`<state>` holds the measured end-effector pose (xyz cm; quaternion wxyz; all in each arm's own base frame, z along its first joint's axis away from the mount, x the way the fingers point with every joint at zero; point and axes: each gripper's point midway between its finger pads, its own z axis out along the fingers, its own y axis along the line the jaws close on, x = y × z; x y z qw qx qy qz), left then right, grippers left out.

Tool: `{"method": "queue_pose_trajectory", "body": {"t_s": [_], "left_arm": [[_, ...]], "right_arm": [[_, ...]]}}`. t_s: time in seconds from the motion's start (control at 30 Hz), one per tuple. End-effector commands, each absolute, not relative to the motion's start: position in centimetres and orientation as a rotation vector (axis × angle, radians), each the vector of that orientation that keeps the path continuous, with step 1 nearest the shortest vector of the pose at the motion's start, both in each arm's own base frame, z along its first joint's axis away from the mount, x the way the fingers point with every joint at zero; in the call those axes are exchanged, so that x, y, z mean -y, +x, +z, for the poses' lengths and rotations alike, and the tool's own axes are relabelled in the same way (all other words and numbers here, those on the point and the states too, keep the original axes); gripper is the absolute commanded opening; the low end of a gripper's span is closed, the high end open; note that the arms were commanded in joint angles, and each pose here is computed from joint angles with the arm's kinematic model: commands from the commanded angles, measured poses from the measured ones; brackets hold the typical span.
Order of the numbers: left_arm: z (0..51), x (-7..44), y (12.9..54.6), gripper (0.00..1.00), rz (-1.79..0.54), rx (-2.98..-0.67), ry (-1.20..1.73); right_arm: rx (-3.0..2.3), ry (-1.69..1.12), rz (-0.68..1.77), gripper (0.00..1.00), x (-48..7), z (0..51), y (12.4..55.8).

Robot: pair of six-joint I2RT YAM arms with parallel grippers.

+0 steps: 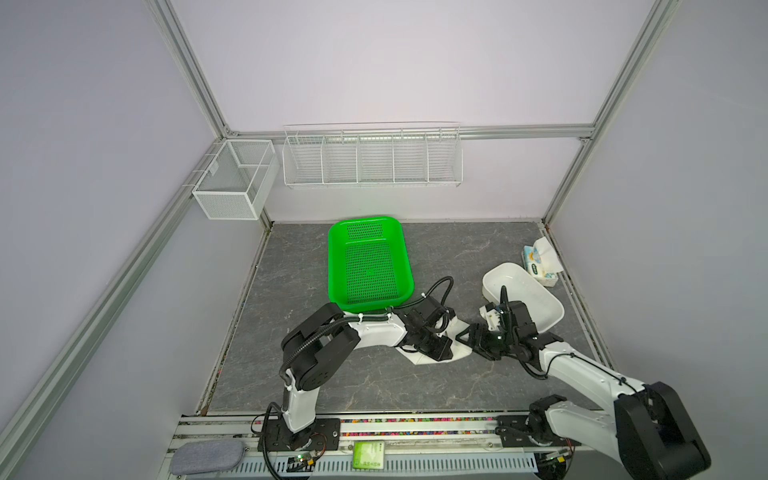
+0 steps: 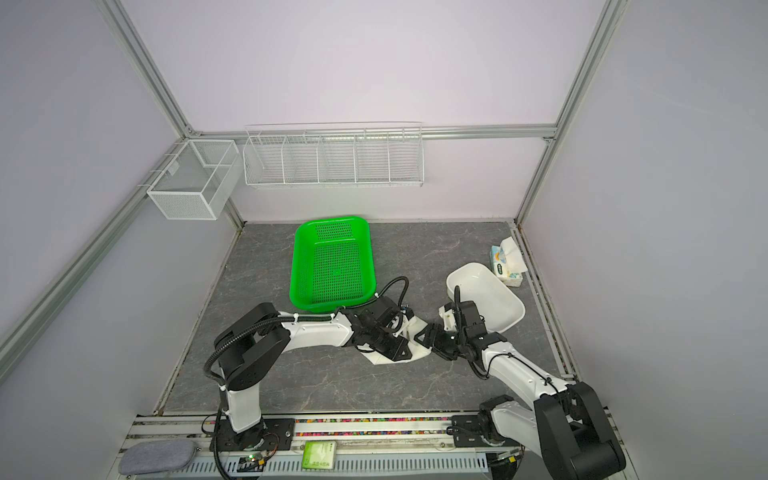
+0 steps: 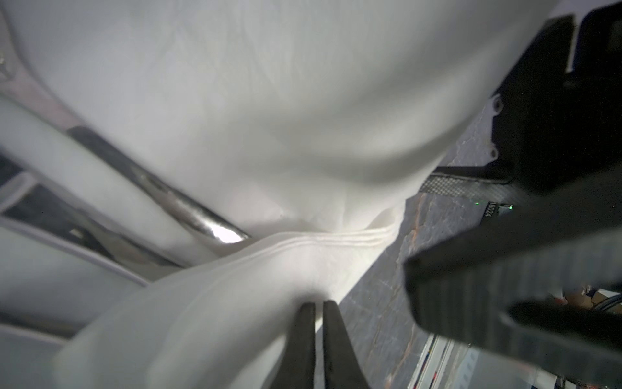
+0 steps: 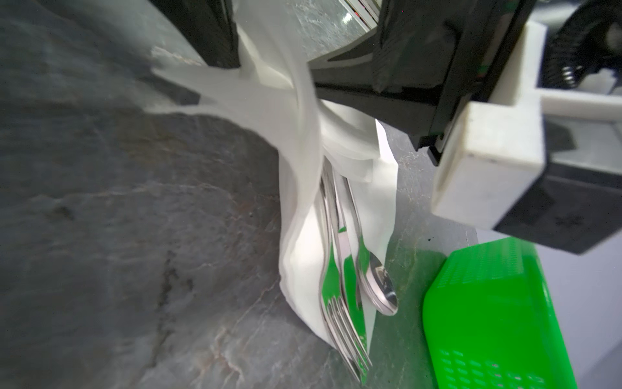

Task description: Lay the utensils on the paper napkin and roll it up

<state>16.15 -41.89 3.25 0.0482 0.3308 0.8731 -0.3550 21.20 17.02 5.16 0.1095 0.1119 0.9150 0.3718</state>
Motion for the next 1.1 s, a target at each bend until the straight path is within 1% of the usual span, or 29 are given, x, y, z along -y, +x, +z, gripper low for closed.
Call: {"method": "queue_pose_trajectory", "body": {"t_s": [0.0, 0.17, 0.33, 0.37, 0.47, 0.73, 0.87, 1.07], "left_arm": [[3.3, 41.9, 16.1, 0.09, -1.071, -2.644, 1.023], [3.2, 41.9, 16.0, 0.09, -1.073, -2.647, 1.024], [3.2, 41.9, 16.1, 0.09, -1.070, -2.647, 1.022], [3.2, 42.0, 16.1, 0.09, -1.070, -2.646, 1.021], [3.3, 42.0, 16.2, 0.09, -1.070, -2.646, 1.021], [3.3, 41.9, 16.1, 0.09, -1.070, -2.646, 1.026], [3.1, 41.9, 16.0, 0.09, -1.074, -2.651, 1.026], [3.2, 42.0, 16.0, 0.09, -1.075, -2.649, 1.027]], "right_arm": [[-2.717, 0.315, 1.086, 0.65, -16.8, 4.4, 20.2], [-2.715, 0.287, 1.139, 0.64, -17.2, 4.4, 19.7], [-2.721, 0.279, 1.126, 0.64, -17.2, 4.4, 19.7], [-2.731, 0.300, 1.096, 0.64, -16.8, 4.2, 19.8], [-2.803, 0.441, 0.901, 0.64, -14.6, 3.1, 19.7], [-2.793, 0.590, 0.705, 0.65, -11.7, 3.0, 21.5], [-2.786, 0.672, 0.738, 0.65, -11.4, 2.5, 22.4], [-2.775, 0.652, 0.843, 0.64, -12.6, 2.3, 22.9]]}}
